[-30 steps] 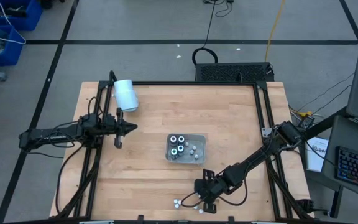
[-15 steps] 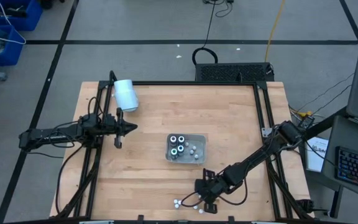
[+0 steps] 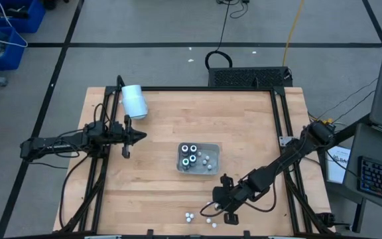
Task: Pick & Place food coloring
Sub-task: Put the small black food coloring bottle into the bin
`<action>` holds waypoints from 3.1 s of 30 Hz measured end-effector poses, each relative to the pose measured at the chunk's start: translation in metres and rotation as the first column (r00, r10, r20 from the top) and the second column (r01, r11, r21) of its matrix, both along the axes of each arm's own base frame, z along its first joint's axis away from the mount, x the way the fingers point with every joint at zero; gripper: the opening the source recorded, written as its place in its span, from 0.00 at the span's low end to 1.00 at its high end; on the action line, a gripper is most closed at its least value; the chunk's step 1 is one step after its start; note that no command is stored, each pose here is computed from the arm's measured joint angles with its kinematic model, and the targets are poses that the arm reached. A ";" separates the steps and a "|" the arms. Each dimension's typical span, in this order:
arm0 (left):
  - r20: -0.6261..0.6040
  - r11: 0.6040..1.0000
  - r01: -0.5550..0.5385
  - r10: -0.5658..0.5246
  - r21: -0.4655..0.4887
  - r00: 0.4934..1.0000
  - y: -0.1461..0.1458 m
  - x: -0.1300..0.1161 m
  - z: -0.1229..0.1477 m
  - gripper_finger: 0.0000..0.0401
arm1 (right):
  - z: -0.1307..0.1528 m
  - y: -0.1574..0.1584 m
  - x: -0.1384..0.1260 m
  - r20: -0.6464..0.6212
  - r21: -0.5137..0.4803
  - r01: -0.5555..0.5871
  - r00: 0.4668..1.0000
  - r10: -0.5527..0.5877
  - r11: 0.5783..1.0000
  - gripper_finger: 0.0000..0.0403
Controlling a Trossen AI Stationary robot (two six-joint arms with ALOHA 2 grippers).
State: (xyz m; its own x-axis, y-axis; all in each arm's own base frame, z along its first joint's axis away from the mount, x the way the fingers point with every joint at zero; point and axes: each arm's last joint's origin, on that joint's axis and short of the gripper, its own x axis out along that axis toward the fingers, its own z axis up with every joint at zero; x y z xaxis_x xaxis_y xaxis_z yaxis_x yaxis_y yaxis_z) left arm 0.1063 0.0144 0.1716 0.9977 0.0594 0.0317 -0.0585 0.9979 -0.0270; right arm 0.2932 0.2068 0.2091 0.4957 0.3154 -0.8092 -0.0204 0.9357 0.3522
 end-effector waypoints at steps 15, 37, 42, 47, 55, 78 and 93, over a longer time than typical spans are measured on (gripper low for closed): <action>0.006 1.000 0.000 0.000 0.001 1.000 0.000 0.000 0.001 0.05 | 0.007 -0.008 -0.006 0.004 -0.077 -0.037 0.999 0.037 0.996 0.12; 0.001 0.999 -0.041 0.041 0.019 0.999 0.001 0.000 0.000 0.05 | 0.032 -0.122 0.025 0.168 -0.392 0.181 0.978 -0.124 0.902 0.12; 0.001 0.999 -0.037 0.036 0.008 0.999 0.001 0.000 0.000 0.05 | 0.010 -0.144 0.027 0.113 -0.361 0.170 0.984 -0.138 0.917 0.12; 0.000 0.999 -0.036 0.036 0.008 0.999 0.001 0.000 0.000 0.05 | -0.004 -0.164 0.023 0.073 -0.423 0.221 0.975 -0.210 0.879 0.12; -0.001 0.998 -0.063 0.063 0.019 0.998 0.002 0.000 0.000 0.05 | -0.011 -0.174 0.020 0.042 -0.397 0.212 0.976 -0.213 0.893 0.12; 0.009 0.997 -0.078 0.078 -0.001 0.997 0.002 0.000 0.001 0.05 | -0.031 -0.175 0.012 0.011 -0.366 0.176 0.983 -0.185 0.914 0.12; 0.082 0.997 -0.060 0.064 -0.055 0.995 0.002 -0.001 0.008 0.05 | -0.033 -0.175 0.007 -0.044 -0.372 0.168 0.979 -0.198 0.913 0.14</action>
State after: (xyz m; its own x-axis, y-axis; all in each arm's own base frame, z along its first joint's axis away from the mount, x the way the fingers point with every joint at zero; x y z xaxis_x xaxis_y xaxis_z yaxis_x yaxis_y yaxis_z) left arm 0.1056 0.0162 0.1793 0.9860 0.1245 0.1105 -0.1153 0.9896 -0.0863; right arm 0.2998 0.0315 0.1760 0.4460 -0.0987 -0.8896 0.1771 0.9840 -0.0204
